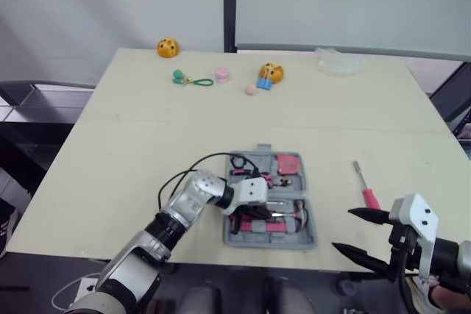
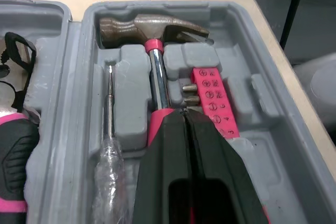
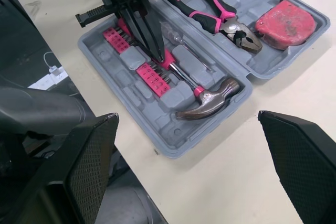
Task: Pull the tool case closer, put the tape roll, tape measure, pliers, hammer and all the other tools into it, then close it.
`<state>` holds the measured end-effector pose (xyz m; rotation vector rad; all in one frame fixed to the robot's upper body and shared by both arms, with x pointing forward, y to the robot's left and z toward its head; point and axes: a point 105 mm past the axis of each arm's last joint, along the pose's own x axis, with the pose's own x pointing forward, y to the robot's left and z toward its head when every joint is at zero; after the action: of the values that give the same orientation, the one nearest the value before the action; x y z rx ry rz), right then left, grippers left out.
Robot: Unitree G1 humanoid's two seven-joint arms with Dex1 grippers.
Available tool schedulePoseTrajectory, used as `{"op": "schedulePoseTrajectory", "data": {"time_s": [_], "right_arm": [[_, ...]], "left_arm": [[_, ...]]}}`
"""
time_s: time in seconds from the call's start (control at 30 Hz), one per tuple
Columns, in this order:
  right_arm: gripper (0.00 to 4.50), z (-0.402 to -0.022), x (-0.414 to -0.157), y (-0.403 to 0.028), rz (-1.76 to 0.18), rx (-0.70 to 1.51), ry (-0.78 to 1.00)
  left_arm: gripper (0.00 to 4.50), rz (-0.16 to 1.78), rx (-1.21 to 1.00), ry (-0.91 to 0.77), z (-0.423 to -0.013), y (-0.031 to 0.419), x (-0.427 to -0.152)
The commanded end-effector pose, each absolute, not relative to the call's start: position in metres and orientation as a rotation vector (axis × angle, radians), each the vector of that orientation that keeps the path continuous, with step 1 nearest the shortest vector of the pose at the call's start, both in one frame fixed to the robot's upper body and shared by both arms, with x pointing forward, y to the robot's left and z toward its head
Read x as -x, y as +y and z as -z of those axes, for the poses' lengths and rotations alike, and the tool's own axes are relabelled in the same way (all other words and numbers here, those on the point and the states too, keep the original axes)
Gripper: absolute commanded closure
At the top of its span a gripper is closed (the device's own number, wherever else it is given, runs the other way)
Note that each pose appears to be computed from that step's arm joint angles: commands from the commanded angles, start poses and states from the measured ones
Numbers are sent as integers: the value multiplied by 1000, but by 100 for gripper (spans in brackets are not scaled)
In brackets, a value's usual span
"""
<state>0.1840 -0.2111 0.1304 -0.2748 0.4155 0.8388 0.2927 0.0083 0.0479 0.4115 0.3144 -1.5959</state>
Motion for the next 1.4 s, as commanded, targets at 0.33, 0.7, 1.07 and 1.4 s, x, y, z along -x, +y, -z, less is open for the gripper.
{"op": "schedulePoseTrajectory", "data": {"time_s": [0.33,0.7,1.07,1.4], "right_arm": [[0,-152,-173,-310,-487,288,454],[0,-152,-173,-377,-291,295,486],[0,-131,-239,-306,-329,154,454],[0,-92,-280,-312,-75,136,537]], "left_arm": [[3,1251,-225,171,-128,175,-265],[3,855,-272,308,-127,289,-244],[3,1406,-183,83,-189,149,-242],[3,1632,-184,-50,-217,97,-237]]}}
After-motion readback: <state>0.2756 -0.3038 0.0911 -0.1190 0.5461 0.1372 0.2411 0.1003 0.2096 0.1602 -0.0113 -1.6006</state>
